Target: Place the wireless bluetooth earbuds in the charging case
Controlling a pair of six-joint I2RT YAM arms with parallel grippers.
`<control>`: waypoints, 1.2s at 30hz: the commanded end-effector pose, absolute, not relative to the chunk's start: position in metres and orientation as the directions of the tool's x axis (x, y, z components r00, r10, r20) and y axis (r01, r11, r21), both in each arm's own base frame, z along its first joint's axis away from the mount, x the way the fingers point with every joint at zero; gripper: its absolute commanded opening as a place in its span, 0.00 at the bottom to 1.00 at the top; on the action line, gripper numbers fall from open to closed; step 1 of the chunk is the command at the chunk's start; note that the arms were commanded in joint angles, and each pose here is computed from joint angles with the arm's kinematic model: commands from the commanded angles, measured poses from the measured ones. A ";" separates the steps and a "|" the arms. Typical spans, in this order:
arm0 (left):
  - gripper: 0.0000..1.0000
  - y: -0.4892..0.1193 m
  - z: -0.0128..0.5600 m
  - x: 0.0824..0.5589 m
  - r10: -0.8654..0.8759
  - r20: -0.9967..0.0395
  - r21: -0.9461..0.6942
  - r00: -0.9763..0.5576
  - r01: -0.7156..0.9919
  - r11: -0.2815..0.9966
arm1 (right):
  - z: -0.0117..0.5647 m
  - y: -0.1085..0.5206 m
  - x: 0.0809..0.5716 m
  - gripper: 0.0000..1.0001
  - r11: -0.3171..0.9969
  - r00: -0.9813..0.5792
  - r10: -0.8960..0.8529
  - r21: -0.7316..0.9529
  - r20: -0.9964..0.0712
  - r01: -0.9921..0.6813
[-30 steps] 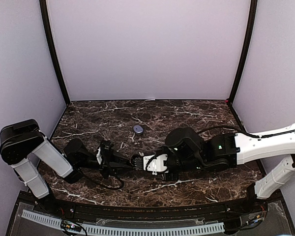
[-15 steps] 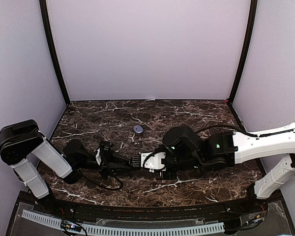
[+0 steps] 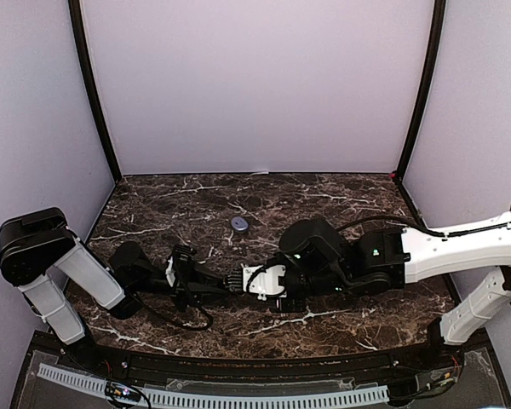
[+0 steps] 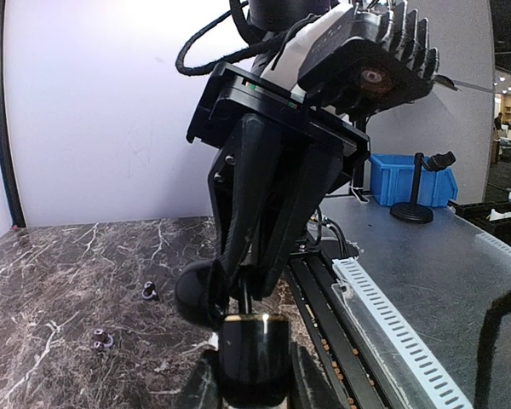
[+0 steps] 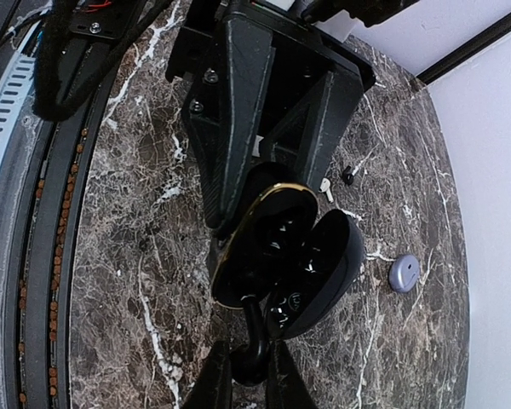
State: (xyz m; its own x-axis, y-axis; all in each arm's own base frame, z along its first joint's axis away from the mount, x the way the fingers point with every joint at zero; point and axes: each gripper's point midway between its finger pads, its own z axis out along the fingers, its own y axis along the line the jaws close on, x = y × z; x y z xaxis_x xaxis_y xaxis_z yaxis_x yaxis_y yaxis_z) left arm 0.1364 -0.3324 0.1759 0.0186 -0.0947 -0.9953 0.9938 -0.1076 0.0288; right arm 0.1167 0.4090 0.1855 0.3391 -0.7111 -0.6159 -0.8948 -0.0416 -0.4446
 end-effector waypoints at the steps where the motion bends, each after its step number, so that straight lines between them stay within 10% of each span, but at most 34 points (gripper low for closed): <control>1: 0.00 -0.329 0.197 0.133 -0.170 -0.981 0.112 0.095 0.989 -0.094 | 0.189 0.417 0.107 0.00 -0.061 0.346 -0.688 -0.424 -0.638 -0.903; 36: 0.00 -0.329 0.194 0.134 -0.158 -0.982 0.118 0.104 0.990 -0.080 | 0.211 0.403 0.108 0.00 0.075 0.207 -0.647 -0.332 -0.734 -0.940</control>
